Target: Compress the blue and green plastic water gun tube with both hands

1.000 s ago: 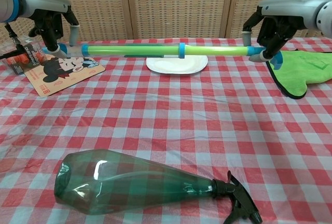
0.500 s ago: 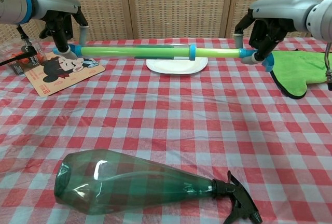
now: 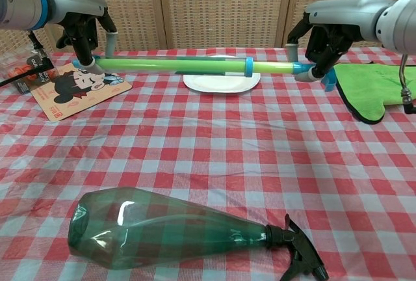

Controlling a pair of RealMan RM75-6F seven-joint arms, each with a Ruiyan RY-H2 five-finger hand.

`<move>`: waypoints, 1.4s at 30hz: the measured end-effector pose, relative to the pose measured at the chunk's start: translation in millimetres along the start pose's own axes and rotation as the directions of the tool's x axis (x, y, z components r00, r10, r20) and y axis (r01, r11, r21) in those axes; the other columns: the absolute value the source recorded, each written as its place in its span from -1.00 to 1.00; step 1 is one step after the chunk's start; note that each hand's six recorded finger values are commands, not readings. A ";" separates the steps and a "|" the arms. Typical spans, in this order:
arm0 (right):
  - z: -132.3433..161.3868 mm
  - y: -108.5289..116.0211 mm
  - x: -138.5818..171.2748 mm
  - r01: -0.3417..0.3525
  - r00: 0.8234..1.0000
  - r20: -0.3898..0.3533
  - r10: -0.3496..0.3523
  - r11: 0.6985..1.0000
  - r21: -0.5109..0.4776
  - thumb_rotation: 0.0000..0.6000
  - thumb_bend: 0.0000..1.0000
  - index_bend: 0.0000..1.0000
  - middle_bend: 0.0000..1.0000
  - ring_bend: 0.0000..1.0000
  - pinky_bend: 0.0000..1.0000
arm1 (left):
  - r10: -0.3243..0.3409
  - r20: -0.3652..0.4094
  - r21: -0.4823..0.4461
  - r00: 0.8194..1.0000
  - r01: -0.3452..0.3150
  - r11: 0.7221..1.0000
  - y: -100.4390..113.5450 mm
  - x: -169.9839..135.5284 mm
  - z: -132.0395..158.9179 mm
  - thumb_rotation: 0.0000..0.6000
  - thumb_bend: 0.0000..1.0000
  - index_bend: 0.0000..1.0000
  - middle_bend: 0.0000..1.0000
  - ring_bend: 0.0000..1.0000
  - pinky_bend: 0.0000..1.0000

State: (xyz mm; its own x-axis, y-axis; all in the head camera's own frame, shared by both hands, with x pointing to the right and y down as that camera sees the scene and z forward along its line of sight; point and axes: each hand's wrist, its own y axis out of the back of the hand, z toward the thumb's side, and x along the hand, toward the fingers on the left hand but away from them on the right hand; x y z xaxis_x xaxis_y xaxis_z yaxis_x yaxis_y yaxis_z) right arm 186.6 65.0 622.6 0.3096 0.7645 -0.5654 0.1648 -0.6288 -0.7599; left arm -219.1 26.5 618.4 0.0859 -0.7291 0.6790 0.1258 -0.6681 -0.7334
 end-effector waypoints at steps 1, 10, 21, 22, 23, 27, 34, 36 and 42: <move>0.5 -0.2 -0.2 0.000 1.000 -0.001 0.000 1.000 0.000 1.00 0.01 0.59 1.00 0.84 -0.10 | 0.000 0.001 0.000 1.000 0.000 1.000 -0.2 0.0 0.5 1.00 -0.30 0.19 0.75 0.60 0.37; 3.0 -0.6 -1.2 0.001 1.000 -0.002 -0.001 1.000 0.006 1.00 0.01 0.59 1.00 0.84 -0.10 | 0.001 0.015 -0.007 1.000 0.000 1.000 -1.3 -0.6 7.8 1.00 -0.30 0.19 0.75 0.60 0.37; -0.7 -0.3 0.5 -0.002 1.000 0.000 0.002 1.000 0.026 1.00 -0.17 0.19 0.56 0.39 -0.29 | -0.010 0.024 0.007 1.000 0.010 1.000 -6.4 -0.5 11.4 1.00 -0.36 -0.21 0.08 0.05 0.02; -2.3 -1.3 1.2 -0.009 1.000 0.002 0.009 0.999 0.038 1.00 -0.23 0.03 0.34 0.19 -0.42 | -0.015 0.022 0.016 1.000 0.015 1.000 -7.2 -0.9 10.7 1.00 -0.39 -0.36 -0.19 -0.17 -0.13; -3.7 -2.3 1.8 -0.015 1.000 0.004 0.015 0.999 0.048 1.00 -0.33 -0.24 -0.03 -0.17 -0.65 | -0.021 0.021 0.026 1.000 0.021 0.999 -8.3 -1.4 9.8 1.00 -0.44 -0.55 -0.53 -0.45 -0.34; -10.2 -7.8 4.2 -0.058 0.998 0.026 0.056 0.995 0.078 1.00 -0.59 -0.94 -0.97 -1.00 -1.00 | -0.054 0.010 0.057 0.999 0.053 0.997 -11.5 -3.4 5.1 1.00 -0.67 -1.00 -1.00 -1.00 -0.97; -18.8 -21.1 6.3 -0.175 0.983 0.080 0.166 0.977 0.121 1.00 -0.72 -1.00 -1.00 -1.00 -1.00 | -0.076 0.024 0.031 0.997 0.075 0.997 -10.9 -5.8 1.6 1.00 -0.80 -1.00 -1.00 -1.00 -1.00; -19.4 -20.8 6.8 -0.181 0.982 0.087 0.170 0.975 0.128 1.00 -0.72 -1.00 -1.00 -1.00 -1.00 | -0.072 0.030 0.026 0.997 0.072 0.997 -10.2 -6.4 1.4 1.00 -0.80 -1.00 -1.00 -1.00 -1.00; -22.1 -18.4 8.9 -0.179 0.981 0.099 0.166 0.975 0.133 1.00 -0.72 -1.00 -1.00 -1.00 -1.00 | -0.059 0.047 0.002 0.997 0.059 0.998 -8.2 -10.2 -0.6 1.00 -0.80 -1.00 -1.00 -1.00 -1.00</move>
State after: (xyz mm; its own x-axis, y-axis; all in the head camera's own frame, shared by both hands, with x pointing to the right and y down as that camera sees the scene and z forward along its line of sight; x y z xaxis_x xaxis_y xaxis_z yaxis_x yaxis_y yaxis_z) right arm 207.0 80.2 638.6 0.2388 0.6595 -0.7127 -0.0190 -0.7306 -0.6825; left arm -221.6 39.4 617.6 0.1247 -0.6807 0.7218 0.1322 -0.7096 -0.6921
